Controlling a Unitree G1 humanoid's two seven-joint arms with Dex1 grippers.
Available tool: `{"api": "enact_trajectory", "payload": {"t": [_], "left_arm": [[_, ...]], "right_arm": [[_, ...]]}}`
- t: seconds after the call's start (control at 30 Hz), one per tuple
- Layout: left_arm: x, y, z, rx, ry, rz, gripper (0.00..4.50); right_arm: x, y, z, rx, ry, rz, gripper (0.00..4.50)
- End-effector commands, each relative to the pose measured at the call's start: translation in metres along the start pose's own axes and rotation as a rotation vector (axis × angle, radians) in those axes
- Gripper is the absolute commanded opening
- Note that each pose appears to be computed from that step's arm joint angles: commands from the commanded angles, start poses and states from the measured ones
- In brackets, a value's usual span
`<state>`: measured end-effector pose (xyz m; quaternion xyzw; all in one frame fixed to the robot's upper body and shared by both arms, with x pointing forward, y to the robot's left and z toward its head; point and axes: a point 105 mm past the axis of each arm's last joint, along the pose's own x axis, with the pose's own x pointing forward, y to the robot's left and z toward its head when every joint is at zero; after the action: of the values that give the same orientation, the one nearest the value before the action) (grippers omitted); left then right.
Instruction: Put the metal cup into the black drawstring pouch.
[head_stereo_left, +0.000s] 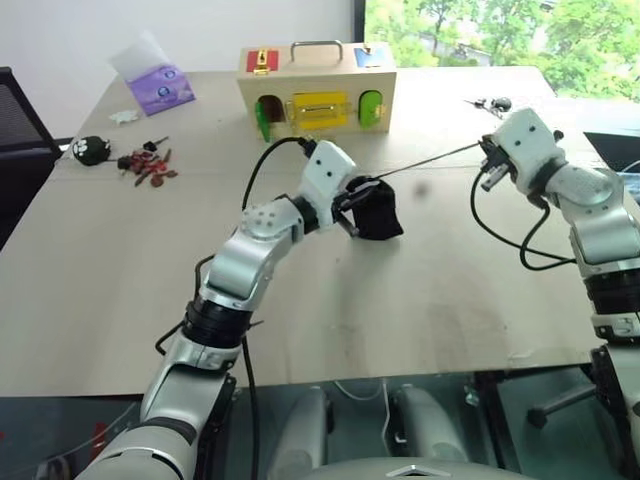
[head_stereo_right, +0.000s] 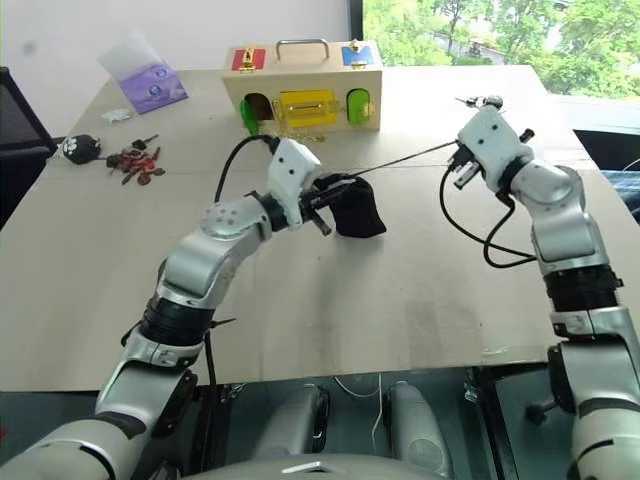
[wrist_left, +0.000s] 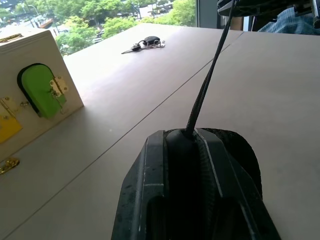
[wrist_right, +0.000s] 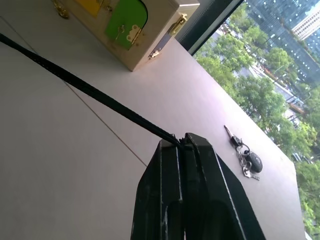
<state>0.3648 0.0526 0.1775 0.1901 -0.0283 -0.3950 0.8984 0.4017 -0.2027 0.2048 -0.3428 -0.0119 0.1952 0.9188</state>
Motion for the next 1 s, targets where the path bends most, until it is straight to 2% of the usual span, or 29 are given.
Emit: {"api": "enact_trajectory", "payload": {"t": [0.03,0.1,0.13,0.17,0.27,0.37,0.4,0.43,0.47,0.5,0.67,0.73,0.87,1.0], "left_arm": [[-0.011,0.005,-0.055,0.004,0.174,0.056,0.20],[-0.010,-0.004,-0.053,-0.095,0.126,0.038,0.20],[-0.010,-0.008,-0.047,-0.157,0.088,0.020,0.70],[-0.011,-0.011,-0.039,-0.193,0.048,0.004,1.25],[-0.019,-0.015,-0.023,-0.269,-0.020,-0.033,2.49],[-0.034,-0.019,-0.011,-0.318,-0.068,-0.062,3.73],[-0.043,-0.019,-0.005,-0.344,-0.094,-0.073,4.33],[-0.053,-0.019,0.000,-0.360,-0.111,-0.078,4.50],[-0.062,-0.019,0.003,-0.379,-0.123,-0.078,4.50],[-0.069,-0.020,0.006,-0.393,-0.131,-0.074,4.50],[-0.109,-0.008,-0.004,-0.407,-0.106,0.031,4.50],[-0.127,-0.011,-0.007,-0.469,-0.117,0.019,4.50],[-0.155,-0.018,-0.033,-0.483,-0.012,0.049,4.50],[-0.177,-0.020,-0.042,-0.486,0.014,0.083,4.50]], "right_arm": [[-0.038,-0.033,-0.040,0.060,0.130,-0.128,0.00],[-0.044,-0.012,-0.047,0.120,0.142,-0.050,0.00],[-0.047,-0.004,-0.050,0.131,0.149,-0.022,0.00],[-0.051,0.003,-0.052,0.140,0.151,0.003,0.29],[-0.059,0.021,-0.049,0.196,0.126,0.059,1.35],[-0.067,0.032,-0.042,0.250,0.084,0.093,2.78],[-0.072,0.038,-0.038,0.271,0.061,0.117,3.38],[-0.078,0.042,-0.035,0.301,0.044,0.128,3.72],[-0.083,0.044,-0.033,0.320,0.033,0.133,4.23],[-0.089,0.047,-0.031,0.333,0.021,0.144,4.44],[-0.115,0.067,-0.013,0.455,-0.048,0.245,4.44],[-0.124,0.079,-0.008,0.442,-0.056,0.297,4.44],[-0.134,0.089,-0.013,0.416,-0.038,0.272,4.44],[-0.142,0.091,-0.025,0.411,-0.004,0.223,4.44]]}}
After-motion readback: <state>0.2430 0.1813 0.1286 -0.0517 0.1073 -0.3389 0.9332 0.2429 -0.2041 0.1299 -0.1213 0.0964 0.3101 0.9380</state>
